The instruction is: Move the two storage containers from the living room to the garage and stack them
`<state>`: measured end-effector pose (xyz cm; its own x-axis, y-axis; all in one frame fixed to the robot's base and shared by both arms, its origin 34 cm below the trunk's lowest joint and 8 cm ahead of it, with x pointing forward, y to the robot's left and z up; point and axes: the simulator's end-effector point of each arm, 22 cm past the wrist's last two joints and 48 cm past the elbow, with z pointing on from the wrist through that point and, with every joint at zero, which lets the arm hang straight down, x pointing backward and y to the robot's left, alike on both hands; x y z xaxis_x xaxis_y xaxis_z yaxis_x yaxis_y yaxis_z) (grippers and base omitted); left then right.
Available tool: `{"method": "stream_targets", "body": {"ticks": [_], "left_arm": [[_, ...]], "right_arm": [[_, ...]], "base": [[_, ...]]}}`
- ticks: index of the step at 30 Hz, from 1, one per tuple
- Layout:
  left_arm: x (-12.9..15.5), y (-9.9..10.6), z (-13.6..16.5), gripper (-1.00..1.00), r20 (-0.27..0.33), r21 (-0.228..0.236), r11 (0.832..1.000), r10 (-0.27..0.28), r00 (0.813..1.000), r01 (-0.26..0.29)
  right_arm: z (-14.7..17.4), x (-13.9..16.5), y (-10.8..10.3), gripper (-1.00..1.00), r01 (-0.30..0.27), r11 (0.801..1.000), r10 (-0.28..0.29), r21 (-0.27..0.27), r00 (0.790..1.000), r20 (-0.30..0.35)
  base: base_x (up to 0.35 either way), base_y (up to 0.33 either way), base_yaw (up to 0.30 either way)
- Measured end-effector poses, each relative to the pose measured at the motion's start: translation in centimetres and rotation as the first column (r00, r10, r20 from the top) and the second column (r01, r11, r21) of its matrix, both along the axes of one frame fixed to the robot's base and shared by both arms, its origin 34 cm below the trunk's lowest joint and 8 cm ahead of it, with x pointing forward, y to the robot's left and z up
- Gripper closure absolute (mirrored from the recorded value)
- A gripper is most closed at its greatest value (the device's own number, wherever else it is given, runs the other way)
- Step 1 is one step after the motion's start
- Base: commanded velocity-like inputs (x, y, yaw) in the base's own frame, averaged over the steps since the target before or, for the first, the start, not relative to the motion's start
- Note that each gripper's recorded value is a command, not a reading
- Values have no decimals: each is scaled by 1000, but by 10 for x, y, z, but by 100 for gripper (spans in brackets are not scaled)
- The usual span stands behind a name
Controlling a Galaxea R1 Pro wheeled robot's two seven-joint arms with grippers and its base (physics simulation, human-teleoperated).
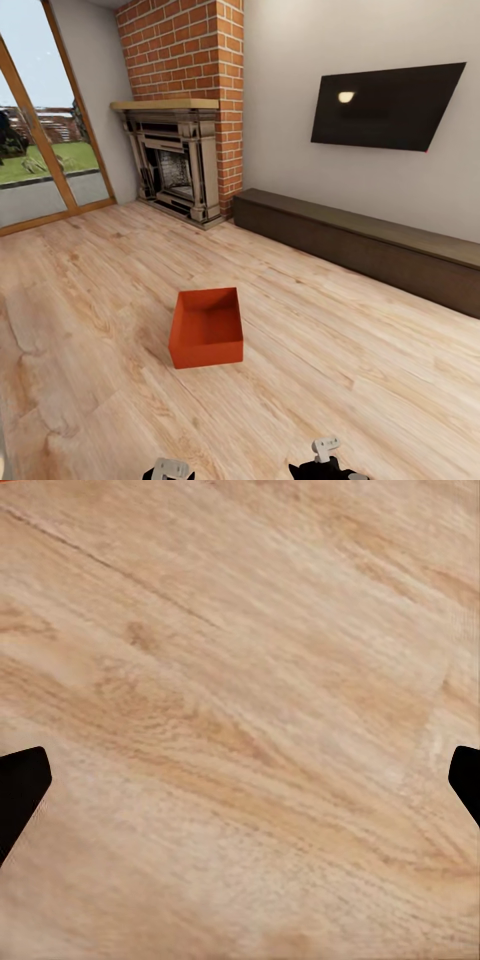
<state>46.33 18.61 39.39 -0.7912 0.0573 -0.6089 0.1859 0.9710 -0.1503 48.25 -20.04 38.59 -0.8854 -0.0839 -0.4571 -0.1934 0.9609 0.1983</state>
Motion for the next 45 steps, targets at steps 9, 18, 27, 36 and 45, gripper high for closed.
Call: {"method": "stream_targets", "body": {"ticks": [9,18,27,36,45], "left_arm": [[0,0,0,-100,0,0,1000,0,1000,0],[0,0,0,-100,0,0,1000,0,1000,0],[0,0,0,-100,0,0,1000,0,1000,0],[0,0,0,-100,0,0,1000,0,1000,0],[0,0,0,-100,0,0,1000,0,1000,0]], "right_arm": [[0,0,0,-100,0,1000,0,0,1000,0],[0,0,0,-100,0,1000,0,0,1000,0],[0,0,0,-100,0,1000,0,0,1000,0],[0,0,0,-100,-1,1000,1,0,1000,0],[0,0,0,-100,-1,1000,1,0,1000,0]], "base": [[154,12,0],[217,1,0],[42,0,0],[188,0,0],[26,0,0]]}}
